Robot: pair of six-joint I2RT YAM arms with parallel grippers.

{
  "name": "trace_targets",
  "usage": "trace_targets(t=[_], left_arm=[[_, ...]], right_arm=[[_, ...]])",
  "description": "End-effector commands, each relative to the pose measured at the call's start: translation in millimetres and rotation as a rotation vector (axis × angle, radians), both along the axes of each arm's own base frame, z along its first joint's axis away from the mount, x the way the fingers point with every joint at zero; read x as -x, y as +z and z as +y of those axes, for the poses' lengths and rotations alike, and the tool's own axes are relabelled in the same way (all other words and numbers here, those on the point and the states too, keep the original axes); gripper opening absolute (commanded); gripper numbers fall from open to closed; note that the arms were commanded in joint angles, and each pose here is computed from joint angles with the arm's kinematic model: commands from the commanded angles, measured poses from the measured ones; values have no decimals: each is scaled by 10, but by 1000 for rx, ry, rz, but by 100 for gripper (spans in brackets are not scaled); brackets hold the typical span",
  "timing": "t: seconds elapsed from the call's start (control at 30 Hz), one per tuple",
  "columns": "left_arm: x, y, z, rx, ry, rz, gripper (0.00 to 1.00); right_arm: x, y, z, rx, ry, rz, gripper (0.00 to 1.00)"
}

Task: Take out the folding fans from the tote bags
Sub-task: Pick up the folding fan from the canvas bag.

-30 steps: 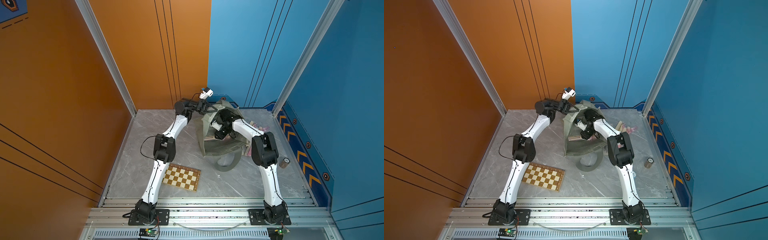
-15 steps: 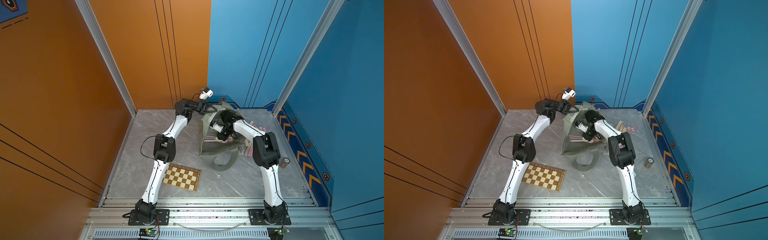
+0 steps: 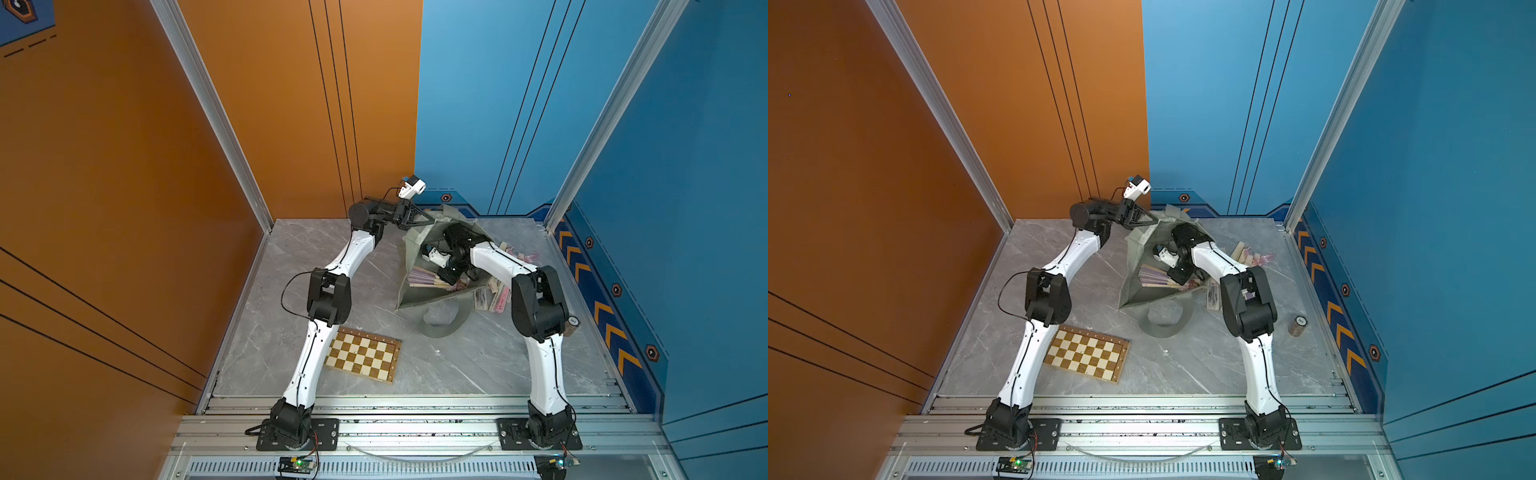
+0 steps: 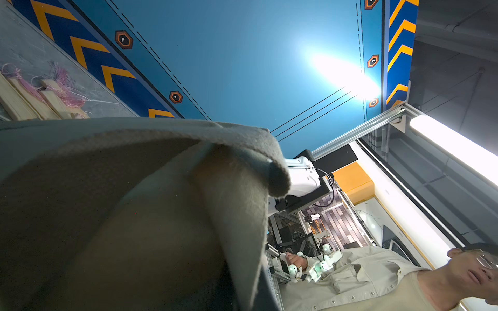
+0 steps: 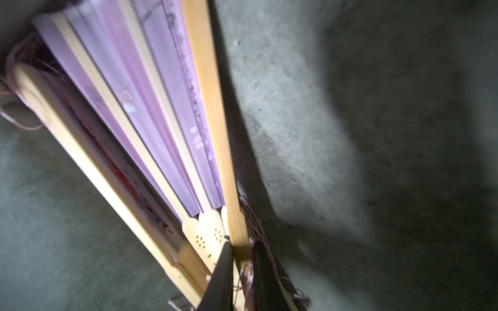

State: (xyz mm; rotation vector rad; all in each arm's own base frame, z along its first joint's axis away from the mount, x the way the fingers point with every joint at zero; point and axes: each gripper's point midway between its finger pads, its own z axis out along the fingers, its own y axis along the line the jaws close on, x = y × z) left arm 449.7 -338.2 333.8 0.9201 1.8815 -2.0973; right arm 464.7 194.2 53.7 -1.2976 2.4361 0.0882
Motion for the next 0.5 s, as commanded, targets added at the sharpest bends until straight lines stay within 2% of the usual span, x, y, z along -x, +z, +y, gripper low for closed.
trace_targets(t=[0.0,0.23,0.47], left_arm=[[52,-70,108,-175,-9,265,0],[19,-75,149,-174,0,271,0],[-10,-71,193,-172,10,277,0]], right_arm=[[23,382,27,-21,34,-117,0],[35,697,206,-23,107,-316,0],[149,1068,238,-25,144,-421,0]])
